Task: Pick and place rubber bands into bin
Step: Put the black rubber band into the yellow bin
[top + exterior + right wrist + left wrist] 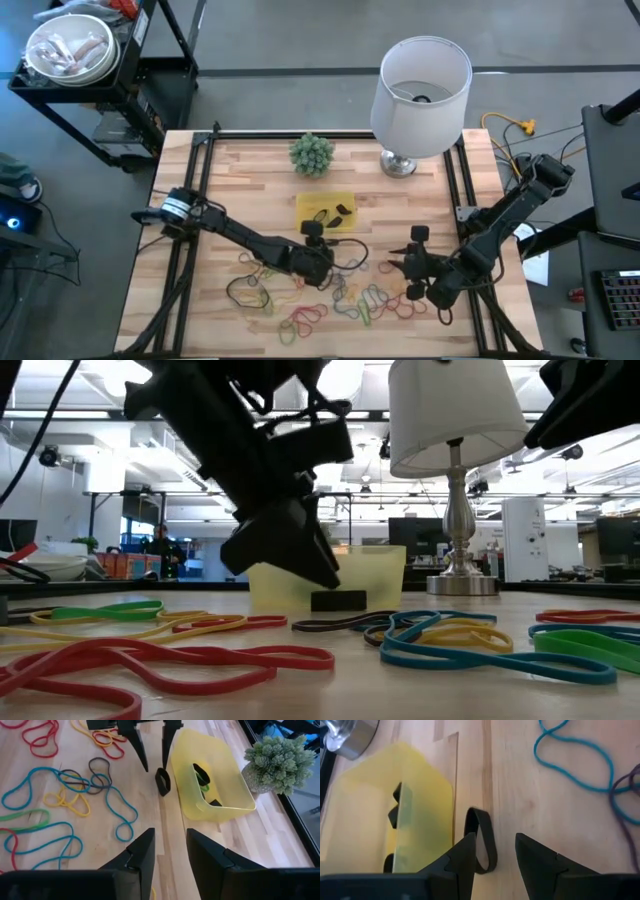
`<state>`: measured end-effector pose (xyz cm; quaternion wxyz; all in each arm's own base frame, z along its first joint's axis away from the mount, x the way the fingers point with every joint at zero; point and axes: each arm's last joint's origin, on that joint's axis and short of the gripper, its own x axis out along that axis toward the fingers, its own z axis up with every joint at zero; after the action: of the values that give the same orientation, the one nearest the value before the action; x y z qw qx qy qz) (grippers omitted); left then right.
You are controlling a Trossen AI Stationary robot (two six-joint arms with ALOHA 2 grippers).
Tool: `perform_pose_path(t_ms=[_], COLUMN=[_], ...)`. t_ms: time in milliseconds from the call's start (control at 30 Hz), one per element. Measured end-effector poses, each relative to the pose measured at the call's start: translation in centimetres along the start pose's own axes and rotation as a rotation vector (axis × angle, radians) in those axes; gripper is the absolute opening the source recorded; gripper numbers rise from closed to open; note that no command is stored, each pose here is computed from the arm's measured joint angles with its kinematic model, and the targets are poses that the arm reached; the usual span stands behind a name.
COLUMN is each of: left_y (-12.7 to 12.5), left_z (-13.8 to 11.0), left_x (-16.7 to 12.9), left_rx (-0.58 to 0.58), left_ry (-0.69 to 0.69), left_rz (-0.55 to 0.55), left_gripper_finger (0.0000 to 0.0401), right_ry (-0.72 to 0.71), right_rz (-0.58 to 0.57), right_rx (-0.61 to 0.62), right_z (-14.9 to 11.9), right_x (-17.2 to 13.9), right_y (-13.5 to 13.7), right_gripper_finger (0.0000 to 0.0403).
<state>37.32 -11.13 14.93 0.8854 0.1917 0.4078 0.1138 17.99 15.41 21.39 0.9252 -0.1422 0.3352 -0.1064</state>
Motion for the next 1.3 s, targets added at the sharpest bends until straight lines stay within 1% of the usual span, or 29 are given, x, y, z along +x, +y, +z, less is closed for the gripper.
perform_pose_path(t_ms=[400, 600, 700, 967, 1033, 1100, 1233, 1300], left_y=[0.6, 0.4, 0.2, 0.3, 0.3, 0.3, 0.3, 0.3], left_z=[-0.8, -0.9, -1.1, -1.1, -1.1, -1.1, -1.3, -1.3], left_x=[0.7, 1.1, 1.9, 2.0, 2.0, 2.0, 2.0, 2.0], left_rx=[-0.012, -0.009, -0.020, -0.016, -0.014, -0.013, -0.005, -0.002], left_ry=[0.018, 0.025, 0.026, 0.029, 0.031, 0.032, 0.045, 0.051], left_rz=[0.013, -0.010, -0.047, -0.049, -0.051, -0.053, -0.053, -0.053], left_gripper_finger=[0.0123, 0.0123, 0.0123, 0.0121, 0.0112, 0.0093, 0.0029, 0.0008], right_ry=[-0.002, -0.002, -0.003, -0.002, -0.003, -0.002, -0.002, -0.002], right_rz=[0.001, 0.001, 0.001, -0.001, -0.001, -0.001, -0.001, -0.001], right_rx=[0.002, 0.003, 0.004, 0.003, 0.003, 0.002, 0.002, 0.002], right_z=[0.0, 0.0, 0.0, 0.0, 0.0, 0.0, 0.0, 0.0], right_x=[0.0, 0.0, 0.0, 0.0, 0.0, 0.0, 0.0, 0.0], right_y=[0.0, 0.0, 0.0, 0.0, 0.0, 0.0, 0.0, 0.0], right_gripper_finger=[0.0103, 0.0100, 0.0102, 0.0095, 0.0093, 0.0093, 0.0095, 0.0094])
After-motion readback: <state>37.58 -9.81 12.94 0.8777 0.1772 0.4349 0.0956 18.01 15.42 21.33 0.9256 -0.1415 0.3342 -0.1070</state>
